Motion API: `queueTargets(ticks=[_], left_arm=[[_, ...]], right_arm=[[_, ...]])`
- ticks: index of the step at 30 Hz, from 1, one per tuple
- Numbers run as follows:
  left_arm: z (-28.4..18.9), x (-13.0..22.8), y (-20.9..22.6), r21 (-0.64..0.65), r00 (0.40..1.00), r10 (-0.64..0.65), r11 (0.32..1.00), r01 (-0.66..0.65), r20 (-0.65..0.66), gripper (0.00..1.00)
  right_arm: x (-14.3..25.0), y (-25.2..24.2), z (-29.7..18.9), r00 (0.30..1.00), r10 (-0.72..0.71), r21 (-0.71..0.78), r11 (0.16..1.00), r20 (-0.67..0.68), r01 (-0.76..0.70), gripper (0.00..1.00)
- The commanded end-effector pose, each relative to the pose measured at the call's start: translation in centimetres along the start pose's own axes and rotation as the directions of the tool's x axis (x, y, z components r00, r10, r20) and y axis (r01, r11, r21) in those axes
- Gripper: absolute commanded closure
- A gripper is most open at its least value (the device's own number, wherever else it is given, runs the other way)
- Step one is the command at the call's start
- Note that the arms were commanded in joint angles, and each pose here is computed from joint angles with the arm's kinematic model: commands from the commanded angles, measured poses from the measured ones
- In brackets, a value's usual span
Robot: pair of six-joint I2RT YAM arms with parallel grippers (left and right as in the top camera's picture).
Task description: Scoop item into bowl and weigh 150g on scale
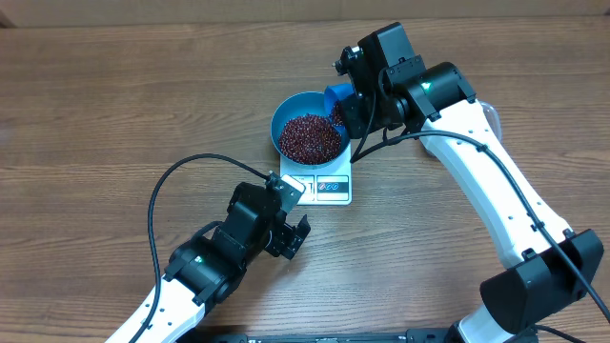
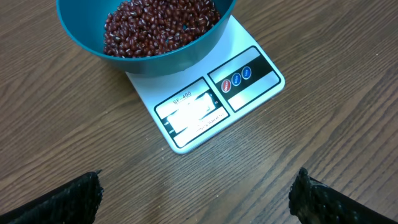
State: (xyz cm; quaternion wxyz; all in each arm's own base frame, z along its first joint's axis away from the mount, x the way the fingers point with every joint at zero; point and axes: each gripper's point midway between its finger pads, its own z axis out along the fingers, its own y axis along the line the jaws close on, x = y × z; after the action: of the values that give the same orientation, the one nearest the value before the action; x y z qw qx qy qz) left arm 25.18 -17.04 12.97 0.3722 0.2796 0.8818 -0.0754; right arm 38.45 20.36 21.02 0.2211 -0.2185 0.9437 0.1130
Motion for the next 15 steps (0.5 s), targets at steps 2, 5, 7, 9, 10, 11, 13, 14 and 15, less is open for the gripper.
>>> queueTargets(ticks=[2, 5, 7, 9, 10, 11, 13, 14, 15], left_arm=[[0.22, 0.40, 0.26, -0.012, 1.000, -0.005, 1.000, 0.005, -0.012, 0.00], [0.22, 0.40, 0.26, -0.012, 1.000, -0.005, 1.000, 0.005, -0.012, 0.01], [0.22, 0.40, 0.26, -0.012, 1.000, -0.005, 1.000, 0.005, -0.012, 0.00], [0.22, 0.39, 0.26, -0.012, 1.000, -0.005, 1.000, 0.005, -0.011, 0.00], [0.22, 0.40, 0.26, -0.012, 1.000, -0.005, 1.000, 0.005, -0.012, 0.01], [0.22, 0.41, 0.26, -0.012, 1.000, -0.005, 1.000, 0.005, -0.012, 0.00], [0.22, 0.40, 0.26, -0.012, 1.000, -0.005, 1.000, 0.005, -0.012, 0.00], [0.22, 0.40, 0.26, -0.012, 1.000, -0.005, 1.000, 0.005, -0.012, 0.00], [0.22, 0.40, 0.26, -0.012, 1.000, -0.005, 1.000, 0.005, -0.012, 0.00]], right_arm=[[-1.69, -0.17, -2.48, 0.997, -0.008, 0.030, 1.000, 0.082, 0.006, 0.96], [-1.45, -0.17, -2.46, 0.997, -0.008, 0.032, 0.999, 0.072, 0.005, 0.96], [-1.46, -0.16, -2.46, 0.997, -0.008, 0.031, 0.999, 0.073, 0.005, 0.96], [-1.45, -0.16, -2.46, 0.997, -0.008, 0.031, 0.999, 0.072, 0.005, 0.96], [-1.45, -0.16, -2.46, 0.997, -0.008, 0.031, 0.999, 0.072, 0.005, 0.96], [-1.44, -0.16, -2.45, 0.997, -0.008, 0.031, 0.999, 0.072, 0.005, 0.96], [-1.44, -0.16, -2.45, 0.997, -0.008, 0.031, 0.999, 0.072, 0.005, 0.96], [-1.44, -0.16, -2.45, 0.997, -0.008, 0.031, 0.999, 0.072, 0.005, 0.96], [-1.44, -0.16, -2.45, 0.997, -0.008, 0.031, 0.999, 0.072, 0.005, 0.96]])
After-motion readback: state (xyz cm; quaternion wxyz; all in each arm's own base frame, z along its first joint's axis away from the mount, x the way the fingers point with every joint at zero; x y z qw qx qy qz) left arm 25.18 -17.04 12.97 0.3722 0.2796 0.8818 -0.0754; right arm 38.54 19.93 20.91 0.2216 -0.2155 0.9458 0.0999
